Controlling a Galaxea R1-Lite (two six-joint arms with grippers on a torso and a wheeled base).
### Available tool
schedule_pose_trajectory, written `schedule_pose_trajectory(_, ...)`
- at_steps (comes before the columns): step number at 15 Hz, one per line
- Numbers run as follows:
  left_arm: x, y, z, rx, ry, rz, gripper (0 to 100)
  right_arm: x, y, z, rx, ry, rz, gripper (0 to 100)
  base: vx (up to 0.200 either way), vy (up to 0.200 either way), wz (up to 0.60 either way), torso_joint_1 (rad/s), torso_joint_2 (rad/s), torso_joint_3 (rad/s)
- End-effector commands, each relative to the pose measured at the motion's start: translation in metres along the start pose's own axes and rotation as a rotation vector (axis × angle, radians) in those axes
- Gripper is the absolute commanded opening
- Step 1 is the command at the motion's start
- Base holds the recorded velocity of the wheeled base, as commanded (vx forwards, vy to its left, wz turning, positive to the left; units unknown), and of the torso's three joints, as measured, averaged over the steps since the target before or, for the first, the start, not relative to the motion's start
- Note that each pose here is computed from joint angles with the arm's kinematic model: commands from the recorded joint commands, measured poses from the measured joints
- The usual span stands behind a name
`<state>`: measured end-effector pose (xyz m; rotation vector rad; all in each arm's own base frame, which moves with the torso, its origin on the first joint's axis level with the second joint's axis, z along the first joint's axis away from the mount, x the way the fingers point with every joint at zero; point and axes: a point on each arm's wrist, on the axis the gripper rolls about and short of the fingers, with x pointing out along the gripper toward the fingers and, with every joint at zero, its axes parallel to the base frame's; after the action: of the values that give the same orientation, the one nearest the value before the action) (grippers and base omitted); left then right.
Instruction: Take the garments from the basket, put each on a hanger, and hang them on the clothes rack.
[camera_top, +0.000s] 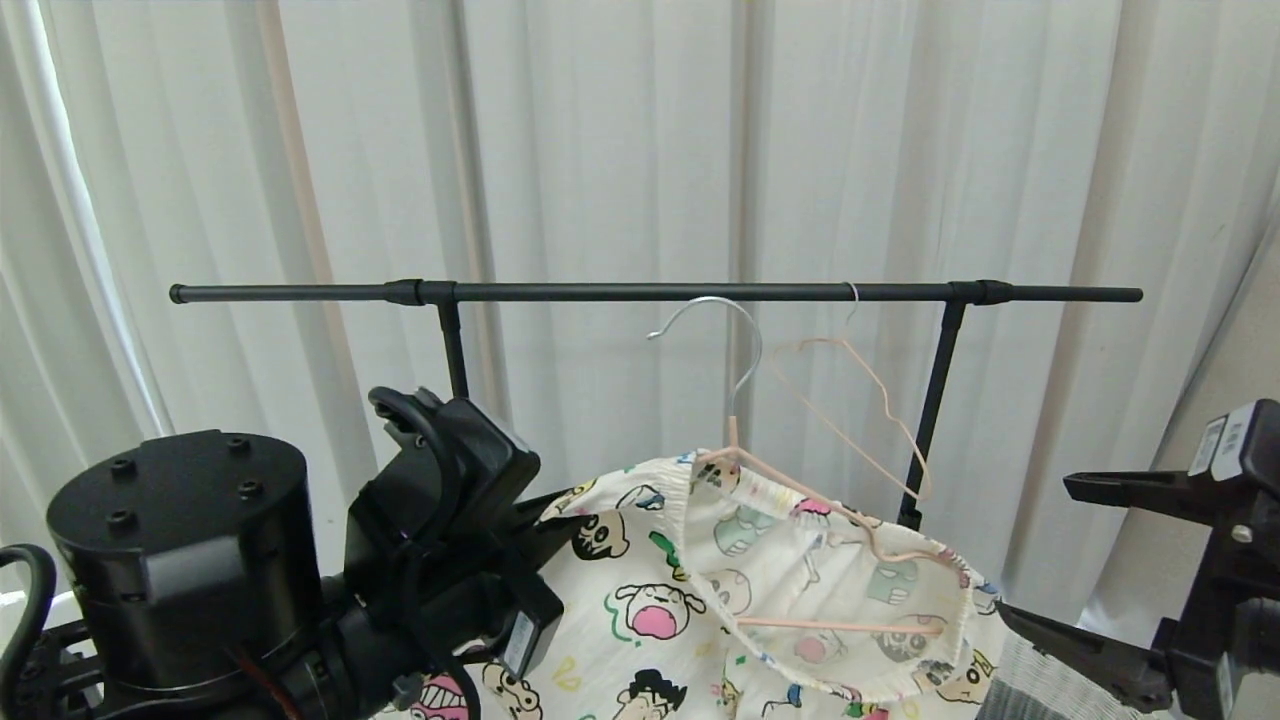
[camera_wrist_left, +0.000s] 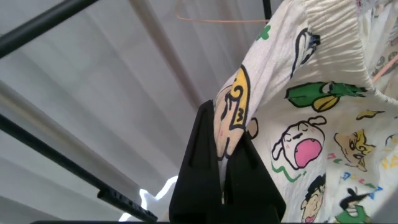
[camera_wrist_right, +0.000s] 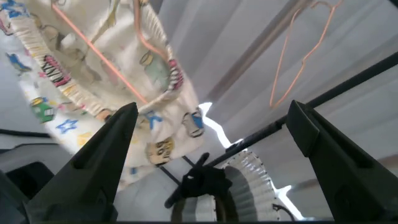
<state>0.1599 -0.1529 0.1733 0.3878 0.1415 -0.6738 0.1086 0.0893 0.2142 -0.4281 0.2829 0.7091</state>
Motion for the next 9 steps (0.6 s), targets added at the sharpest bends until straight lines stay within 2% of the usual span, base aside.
schedule_pose_trajectory(1,-0.002,-0.004,0.001,0.004,-0.009,-0.023,0,-0.006,0.002,0.002,-0.014,-0.037,0.034,100,0.000,0.000,0.00,0.000,0.00,0.000)
schedule_pose_trajectory(2,-0.006,-0.008,0.004,0.009,-0.029,-0.044,0,-0.008,0.005,0.007,-0.025,-0.076,0.113,100,0.000,0.000,0.00,0.000,0.00,0.000)
schedule_pose_trajectory(4,-0.015,-0.019,0.004,0.024,-0.046,-0.093,0,-0.006,0.011,0.012,-0.043,-0.094,0.184,100,0.000,0.000,0.00,0.000,0.00,0.000)
schedule_pose_trajectory(9,-0.025,-0.038,0.006,0.054,-0.078,-0.189,0,0.012,0.023,0.015,-0.053,-0.039,0.369,100,0.000,0.000,0.00,0.000,0.00,0.000)
